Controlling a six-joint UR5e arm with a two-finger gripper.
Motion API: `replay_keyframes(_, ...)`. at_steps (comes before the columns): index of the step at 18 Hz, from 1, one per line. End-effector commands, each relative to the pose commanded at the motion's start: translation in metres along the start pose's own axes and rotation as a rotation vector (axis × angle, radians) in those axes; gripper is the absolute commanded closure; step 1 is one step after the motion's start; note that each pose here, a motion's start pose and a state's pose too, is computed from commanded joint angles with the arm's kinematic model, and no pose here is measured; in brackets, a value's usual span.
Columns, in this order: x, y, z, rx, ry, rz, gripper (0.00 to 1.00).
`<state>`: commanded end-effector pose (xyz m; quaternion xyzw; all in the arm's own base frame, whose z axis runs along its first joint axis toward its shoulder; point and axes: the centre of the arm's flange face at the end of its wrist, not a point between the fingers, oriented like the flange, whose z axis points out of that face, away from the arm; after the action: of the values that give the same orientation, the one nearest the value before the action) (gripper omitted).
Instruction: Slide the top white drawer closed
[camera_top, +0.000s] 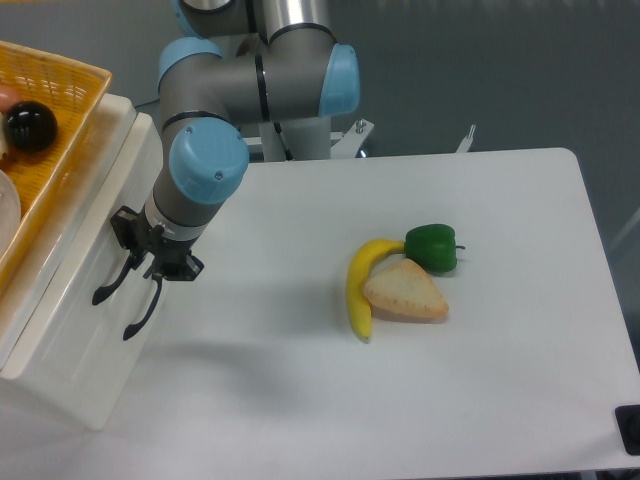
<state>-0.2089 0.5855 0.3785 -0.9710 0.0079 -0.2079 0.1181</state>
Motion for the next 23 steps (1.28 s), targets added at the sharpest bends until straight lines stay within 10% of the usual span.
replay_keyframes(17,-0.142,0.076,-0.122,0.102,-0.225,-0.053,0.46)
replay_keyframes(23,-0.17,0.108,-0.14,-0.028,-0.339,-0.017,0.31)
